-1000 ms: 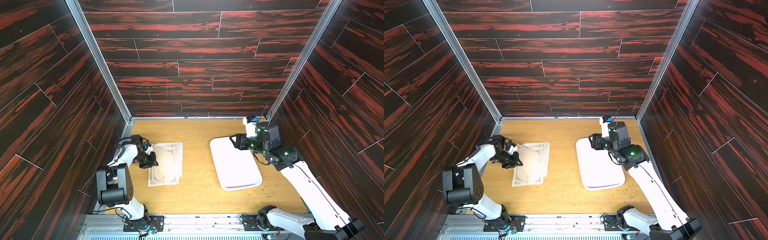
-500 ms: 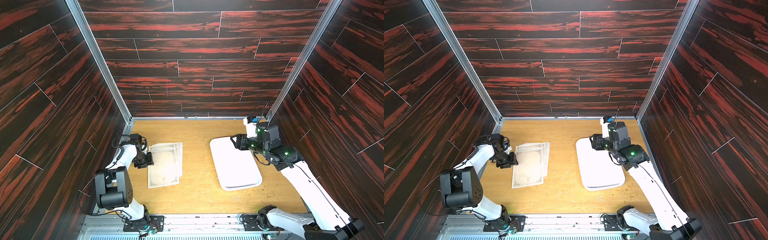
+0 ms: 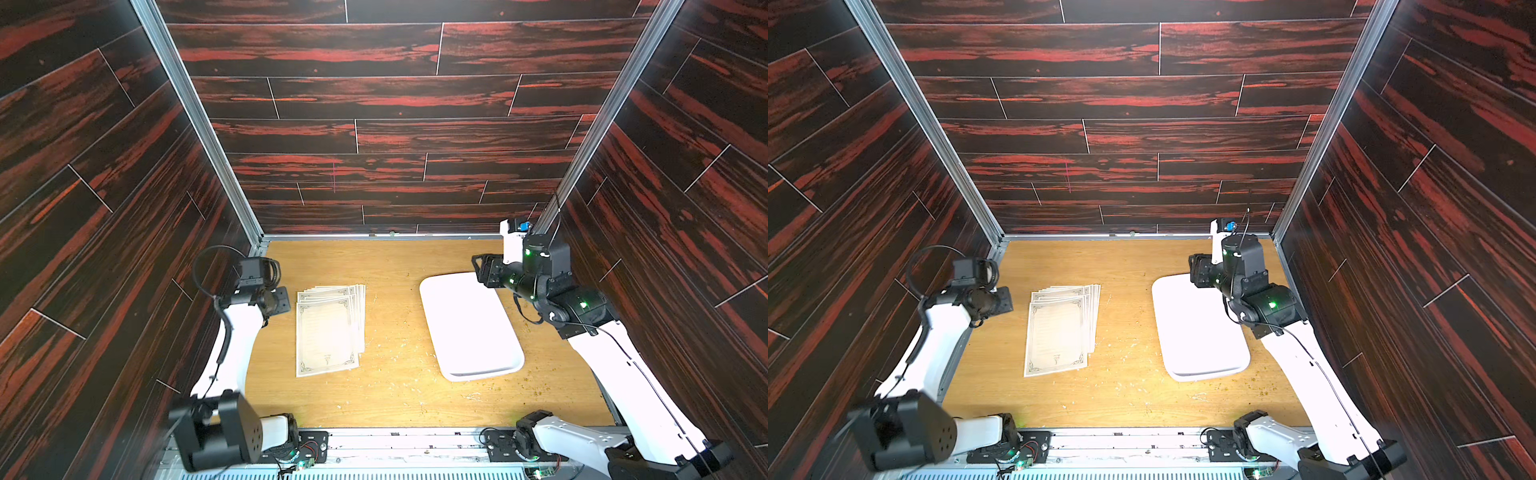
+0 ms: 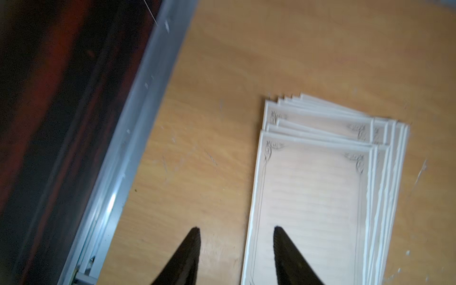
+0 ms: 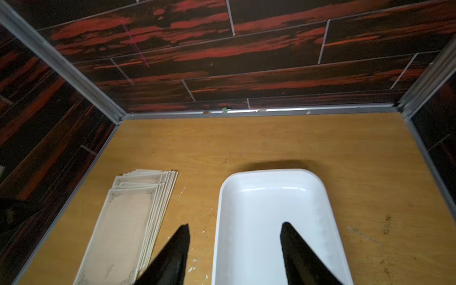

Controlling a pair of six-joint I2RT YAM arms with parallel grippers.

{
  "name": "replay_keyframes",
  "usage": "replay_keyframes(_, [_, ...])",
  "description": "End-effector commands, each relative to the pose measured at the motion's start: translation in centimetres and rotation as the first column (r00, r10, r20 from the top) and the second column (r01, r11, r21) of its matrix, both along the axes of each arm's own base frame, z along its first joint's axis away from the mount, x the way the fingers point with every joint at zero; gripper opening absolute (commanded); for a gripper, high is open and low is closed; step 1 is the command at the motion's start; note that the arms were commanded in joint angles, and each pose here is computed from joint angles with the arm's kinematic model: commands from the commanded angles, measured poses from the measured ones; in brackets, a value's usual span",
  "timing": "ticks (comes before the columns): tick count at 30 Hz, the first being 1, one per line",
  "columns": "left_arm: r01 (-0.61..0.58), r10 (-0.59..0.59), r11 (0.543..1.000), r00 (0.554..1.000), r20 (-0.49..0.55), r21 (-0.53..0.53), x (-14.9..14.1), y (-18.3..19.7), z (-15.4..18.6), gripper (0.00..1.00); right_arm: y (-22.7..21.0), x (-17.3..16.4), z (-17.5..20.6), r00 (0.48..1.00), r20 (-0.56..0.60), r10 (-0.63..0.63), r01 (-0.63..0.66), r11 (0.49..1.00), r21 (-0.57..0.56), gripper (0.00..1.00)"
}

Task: Take out the stationery paper from the storage box
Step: Place the stationery paper at the center of the board, then reset both arms

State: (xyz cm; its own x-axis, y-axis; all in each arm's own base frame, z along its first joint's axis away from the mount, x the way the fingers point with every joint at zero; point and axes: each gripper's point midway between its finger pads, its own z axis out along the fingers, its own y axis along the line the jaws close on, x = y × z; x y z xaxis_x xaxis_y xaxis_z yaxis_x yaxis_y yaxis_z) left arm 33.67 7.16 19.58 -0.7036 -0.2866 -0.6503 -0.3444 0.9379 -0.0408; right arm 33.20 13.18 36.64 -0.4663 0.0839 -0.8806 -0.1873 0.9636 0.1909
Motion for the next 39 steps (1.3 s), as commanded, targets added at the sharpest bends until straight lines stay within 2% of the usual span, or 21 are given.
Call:
replay_keyframes(1, [-0.137,0.122,0.990,0.952,0.282,0.037,1.2,2.0,3.7,0.52,-2.8,2.4,-0.4,0.982,0.094,-0.162,0.170,0.982,-0.086,0.63])
replay_keyframes(4, [-0.165,0.145,0.986,0.892,0.429,0.010,1.1,2.1,3.5,0.54,-4.8,4.0,-2.4,0.957,0.145,-0.251,0.268,0.957,-0.108,0.64])
replay_keyframes(7, [-0.171,0.139,0.985,0.855,0.499,0.019,0.7,2.0,2.4,0.55,-7.5,5.1,-5.4,0.932,0.158,-0.327,0.347,0.929,-0.129,0.65])
replay_keyframes(10, [-0.144,0.094,0.988,0.847,0.523,0.055,0.6,1.7,0.9,0.56,-11.4,5.4,-8.7,0.898,0.137,-0.418,0.435,0.891,-0.133,0.65])
replay_keyframes(15, [-0.100,0.036,0.990,0.866,0.500,0.101,1.0,1.3,-2.2,0.57,-16.1,4.8,-14.6,0.862,0.142,-0.487,0.505,0.851,-0.145,0.65])
replay_keyframes(19, [-0.052,-0.011,0.993,0.862,0.506,0.110,1.6,0.6,-4.0,0.58,-16.8,3.5,-18.5,0.865,0.253,-0.433,0.478,0.865,-0.156,0.65])
replay_keyframes(22, [-0.023,-0.031,0.995,0.851,0.525,0.095,2.1,0.1,-5.0,0.58,-16.8,2.3,-20.6,0.867,0.311,-0.390,0.439,0.892,-0.106,0.65])
replay_keyframes(25, [0.045,-0.093,0.994,0.834,0.544,0.100,2.7,-1.0,-5.5,0.58,-16.2,1.3,-21.2,0.861,0.377,-0.342,0.386,0.922,-0.043,0.66])
replay_keyframes(29, [0.124,-0.158,0.987,0.812,0.562,0.099,3.3,-2.3,-6.3,0.58,-15.1,0.4,-21.0,0.850,0.458,-0.262,0.309,0.951,-0.029,0.66])
replay_keyframes(34, [0.188,-0.210,0.977,0.791,0.575,0.098,3.9,-3.3,-7.5,0.58,-15.0,0.0,-21.6,0.833,0.497,-0.243,0.281,0.960,-0.002,0.66])
replay_keyframes(39, [0.224,-0.236,0.970,0.798,0.554,0.091,4.7,-3.8,-8.6,0.58,-14.9,1.4,-22.8,0.858,0.463,-0.222,0.254,0.967,-0.009,0.66])
